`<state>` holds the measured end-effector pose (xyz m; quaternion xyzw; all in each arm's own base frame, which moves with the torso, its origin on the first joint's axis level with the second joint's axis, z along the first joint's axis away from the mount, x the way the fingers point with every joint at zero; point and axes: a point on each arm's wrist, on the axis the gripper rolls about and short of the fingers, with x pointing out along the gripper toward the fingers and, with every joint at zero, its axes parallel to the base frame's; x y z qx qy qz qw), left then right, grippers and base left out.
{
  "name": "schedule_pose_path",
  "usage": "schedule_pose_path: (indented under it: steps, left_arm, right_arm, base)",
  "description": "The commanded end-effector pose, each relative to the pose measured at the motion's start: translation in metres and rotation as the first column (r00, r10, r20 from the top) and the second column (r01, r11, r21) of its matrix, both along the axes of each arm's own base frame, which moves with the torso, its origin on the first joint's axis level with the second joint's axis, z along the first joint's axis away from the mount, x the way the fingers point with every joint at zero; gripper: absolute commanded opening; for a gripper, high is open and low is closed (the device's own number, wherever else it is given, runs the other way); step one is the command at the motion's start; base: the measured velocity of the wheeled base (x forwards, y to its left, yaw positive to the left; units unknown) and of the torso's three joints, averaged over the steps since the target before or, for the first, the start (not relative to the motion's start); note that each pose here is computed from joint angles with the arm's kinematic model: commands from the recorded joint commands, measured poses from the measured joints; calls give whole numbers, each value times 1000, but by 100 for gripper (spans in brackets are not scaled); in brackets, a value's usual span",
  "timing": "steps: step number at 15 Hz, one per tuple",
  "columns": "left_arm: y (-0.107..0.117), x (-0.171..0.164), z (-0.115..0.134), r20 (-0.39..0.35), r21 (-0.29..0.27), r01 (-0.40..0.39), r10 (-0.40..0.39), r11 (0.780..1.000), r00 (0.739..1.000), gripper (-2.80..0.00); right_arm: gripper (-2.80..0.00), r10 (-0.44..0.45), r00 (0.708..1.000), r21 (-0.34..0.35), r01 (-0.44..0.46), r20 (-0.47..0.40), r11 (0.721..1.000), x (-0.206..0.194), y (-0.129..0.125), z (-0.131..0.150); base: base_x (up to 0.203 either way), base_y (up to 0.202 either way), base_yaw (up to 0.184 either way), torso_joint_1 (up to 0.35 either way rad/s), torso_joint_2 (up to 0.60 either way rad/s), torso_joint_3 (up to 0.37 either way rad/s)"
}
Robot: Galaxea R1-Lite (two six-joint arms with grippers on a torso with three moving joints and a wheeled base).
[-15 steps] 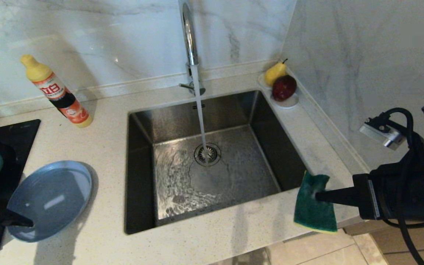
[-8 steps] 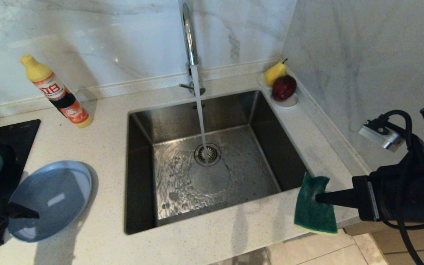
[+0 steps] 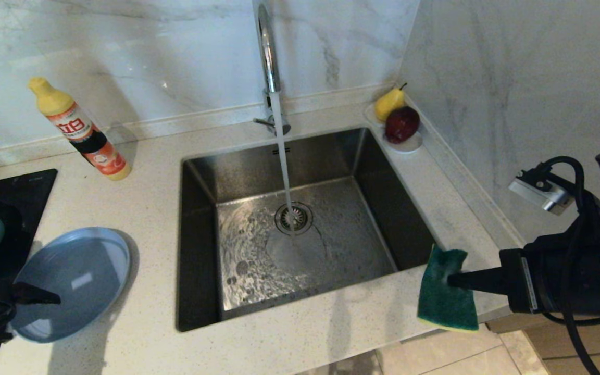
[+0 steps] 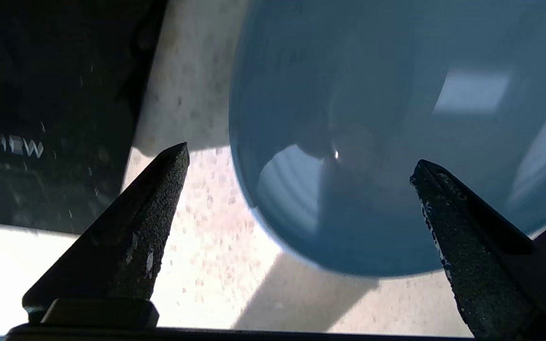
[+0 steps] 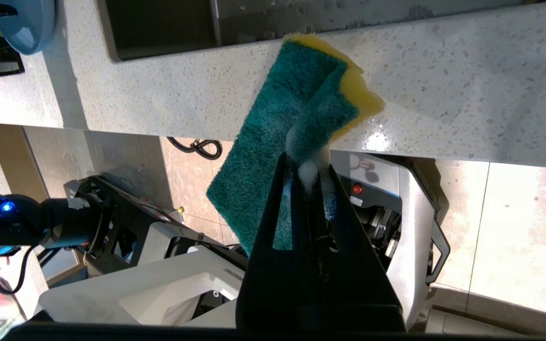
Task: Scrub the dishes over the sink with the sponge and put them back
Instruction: Wash the plate
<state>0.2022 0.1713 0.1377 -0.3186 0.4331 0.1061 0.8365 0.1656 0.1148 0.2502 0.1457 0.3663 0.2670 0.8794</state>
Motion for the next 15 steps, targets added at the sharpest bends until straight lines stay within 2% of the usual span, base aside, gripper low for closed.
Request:
schedule_pose_path:
  steps: [1, 10, 13, 15]
  left_arm:
    - [-1, 2, 0, 7, 4, 6, -6, 1000, 1000, -280]
    - [1, 3, -7, -18, -2, 13, -13, 1000, 1000, -280]
    - [3, 5, -1, 7, 15, 8, -8, 1000, 1000, -280]
    - [1, 3, 11, 45, 40, -1, -1, 999, 999, -280]
  right_arm:
    - [-280, 0, 1000, 0, 0, -6, 1000, 1, 1, -1]
    - [-280, 0, 1000, 6, 0, 3, 1000, 6, 4, -6]
    - [-280, 0, 1000, 2, 0, -6, 1000, 7, 5, -8]
    - [-280, 0, 1000, 1, 0, -7, 1000, 8, 5, -9]
  base:
    - [0, 0, 0, 0, 0, 0]
    - [0, 0, 0, 0, 0, 0]
    - [0, 0, 0, 0, 0, 0]
    - [0, 0, 0, 0, 0, 0]
